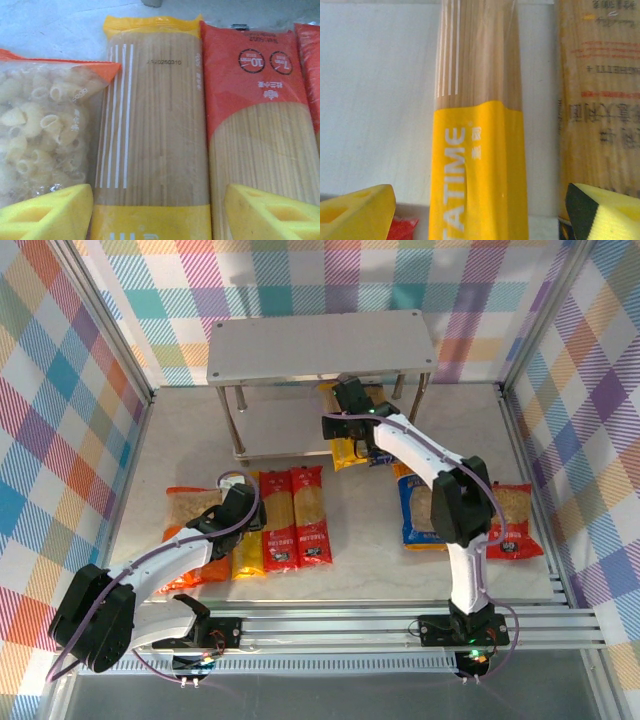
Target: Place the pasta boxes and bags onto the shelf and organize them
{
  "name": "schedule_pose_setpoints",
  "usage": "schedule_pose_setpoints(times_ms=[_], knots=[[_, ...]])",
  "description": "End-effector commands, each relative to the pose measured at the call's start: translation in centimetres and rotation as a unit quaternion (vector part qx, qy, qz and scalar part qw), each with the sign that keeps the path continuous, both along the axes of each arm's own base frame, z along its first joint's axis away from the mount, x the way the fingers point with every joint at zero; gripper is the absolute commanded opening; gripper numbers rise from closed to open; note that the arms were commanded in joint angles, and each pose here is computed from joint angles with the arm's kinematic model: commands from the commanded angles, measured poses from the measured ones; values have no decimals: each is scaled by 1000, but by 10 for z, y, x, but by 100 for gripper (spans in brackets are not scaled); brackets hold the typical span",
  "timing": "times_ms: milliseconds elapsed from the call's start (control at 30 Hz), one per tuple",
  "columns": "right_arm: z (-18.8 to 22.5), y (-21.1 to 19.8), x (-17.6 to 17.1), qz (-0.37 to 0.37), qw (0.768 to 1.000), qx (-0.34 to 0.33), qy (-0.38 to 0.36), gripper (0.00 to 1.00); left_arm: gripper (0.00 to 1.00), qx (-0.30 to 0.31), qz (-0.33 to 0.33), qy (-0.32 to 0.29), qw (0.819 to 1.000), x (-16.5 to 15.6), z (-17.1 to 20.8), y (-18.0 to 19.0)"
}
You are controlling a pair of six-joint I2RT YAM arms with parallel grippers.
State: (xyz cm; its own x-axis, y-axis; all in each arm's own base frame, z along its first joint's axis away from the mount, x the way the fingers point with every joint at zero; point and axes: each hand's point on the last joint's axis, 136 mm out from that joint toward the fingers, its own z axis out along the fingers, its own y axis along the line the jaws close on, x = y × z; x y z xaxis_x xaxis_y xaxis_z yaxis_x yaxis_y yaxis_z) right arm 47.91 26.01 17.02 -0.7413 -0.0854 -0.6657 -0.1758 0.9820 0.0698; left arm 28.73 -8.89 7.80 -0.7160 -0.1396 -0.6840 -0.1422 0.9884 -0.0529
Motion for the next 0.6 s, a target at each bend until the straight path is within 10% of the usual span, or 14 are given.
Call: schedule_pose_setpoints(times_ms=[0, 567], knots=[[37, 2, -18, 15, 998, 47, -24, 89, 70, 12, 28, 14, 999, -6, -3, 9], [20, -41, -125, 20, 998, 42, 34, 89, 70, -34, 42, 68, 996, -2, -31, -13]])
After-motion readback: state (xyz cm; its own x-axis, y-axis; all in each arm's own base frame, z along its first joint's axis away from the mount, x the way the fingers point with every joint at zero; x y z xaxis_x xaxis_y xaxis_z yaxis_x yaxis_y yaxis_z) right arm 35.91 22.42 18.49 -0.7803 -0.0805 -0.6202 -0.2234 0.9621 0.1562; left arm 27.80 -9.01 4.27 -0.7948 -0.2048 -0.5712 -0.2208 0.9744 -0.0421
